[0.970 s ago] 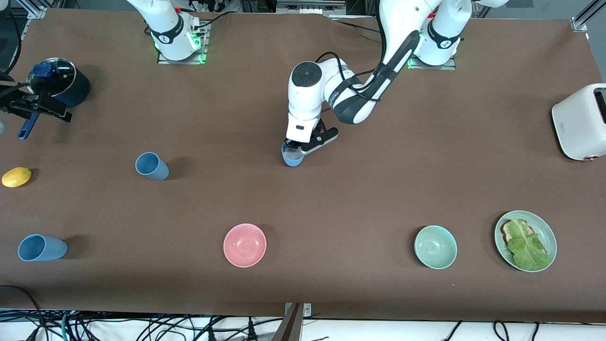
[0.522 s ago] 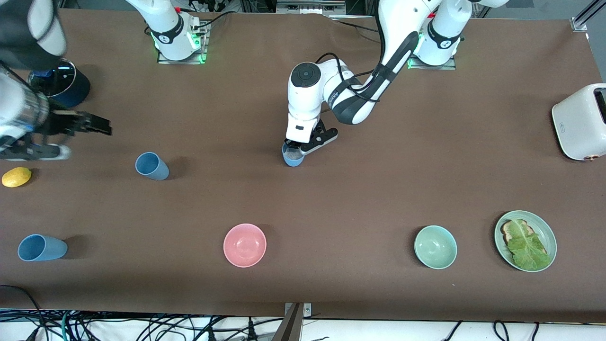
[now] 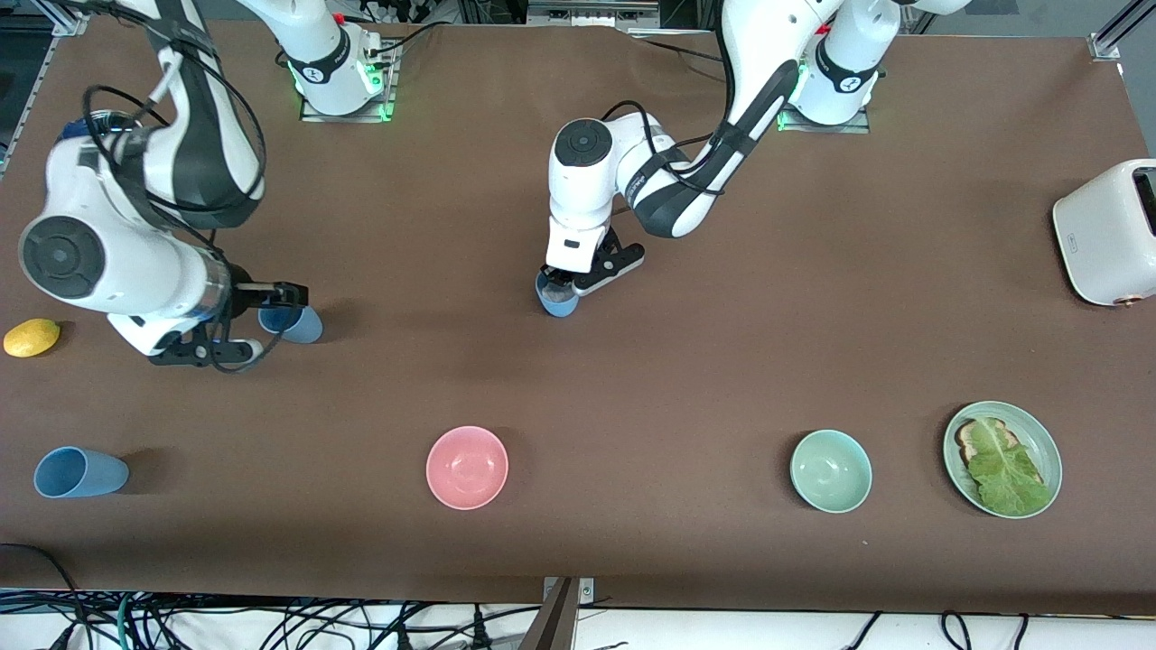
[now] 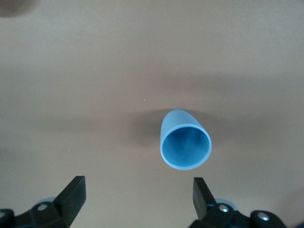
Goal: Stack blue cups with both arms
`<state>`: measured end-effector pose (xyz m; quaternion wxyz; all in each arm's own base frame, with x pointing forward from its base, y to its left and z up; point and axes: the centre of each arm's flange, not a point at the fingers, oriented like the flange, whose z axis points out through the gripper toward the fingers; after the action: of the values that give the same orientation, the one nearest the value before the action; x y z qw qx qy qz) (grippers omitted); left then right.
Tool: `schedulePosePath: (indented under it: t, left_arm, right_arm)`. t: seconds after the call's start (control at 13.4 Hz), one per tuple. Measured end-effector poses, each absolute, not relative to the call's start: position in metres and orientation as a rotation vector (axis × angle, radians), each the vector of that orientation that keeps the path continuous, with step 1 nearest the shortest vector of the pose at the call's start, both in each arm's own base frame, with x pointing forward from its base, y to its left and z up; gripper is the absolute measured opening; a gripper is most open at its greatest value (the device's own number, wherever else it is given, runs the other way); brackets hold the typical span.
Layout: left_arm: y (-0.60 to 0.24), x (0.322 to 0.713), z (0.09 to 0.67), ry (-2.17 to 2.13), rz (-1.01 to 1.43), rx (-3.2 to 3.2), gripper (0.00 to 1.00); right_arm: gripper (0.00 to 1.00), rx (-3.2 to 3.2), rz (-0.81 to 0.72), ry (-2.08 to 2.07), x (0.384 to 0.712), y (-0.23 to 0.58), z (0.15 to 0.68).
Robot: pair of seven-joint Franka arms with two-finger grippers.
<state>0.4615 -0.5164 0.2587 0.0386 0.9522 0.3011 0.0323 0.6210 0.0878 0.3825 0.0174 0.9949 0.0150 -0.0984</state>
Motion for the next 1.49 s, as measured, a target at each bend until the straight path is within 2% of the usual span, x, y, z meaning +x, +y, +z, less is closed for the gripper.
schedulePosePath:
  t: [0.3,0.45,0.52,0.6,0.75,1.04,1.19,1.27,1.34,1.49]
  left_arm:
    - [-0.518,0.467,0.275,0.943,0.109,2.924,0.33]
    - [-0.518,0.471,0.292,0.967,0.113,2.926,0.39]
    - [-0.516,0.475,0.305,0.993,0.105,2.921,0.45]
    - [-0.513,0.479,0.32,1.018,0.1,2.918,0.45]
    - [-0.508,0.484,0.351,1.061,0.091,2.918,0.59]
    - [-0.498,0.491,0.392,1.097,0.07,2.931,0.99]
    - [-0.483,0.499,0.41,1.065,0.045,2.955,1.0]
    - [-0.472,0.506,0.42,1.044,0.029,2.963,1.0]
    - [-0.457,0.513,0.432,1.004,0.015,2.985,1.0]
    - [-0.421,0.527,0.457,0.902,-0.013,3.04,1.0]
  right_arm:
    - [1.0,3.106,-0.205,0.034,0.608,0.082,0.319]
    - [1.0,3.104,-0.212,0.03,0.599,0.079,0.297]
    - [1.0,3.102,-0.227,0.028,0.595,0.078,0.291]
    - [1.0,3.099,-0.241,0.025,0.591,0.076,0.286]
    - [1.0,3.095,-0.259,0.017,0.585,0.072,0.281]
    - [1.0,3.102,-0.217,0.011,0.574,0.068,0.268]
    - [0.98,3.102,-0.214,0.011,0.571,0.068,0.263]
    - [0.93,3.102,-0.212,0.011,0.57,0.068,0.262]
    - [0.83,3.102,-0.212,0.011,0.57,0.068,0.262]
    - [0.56,3.102,-0.212,0.011,0.57,0.068,0.261]
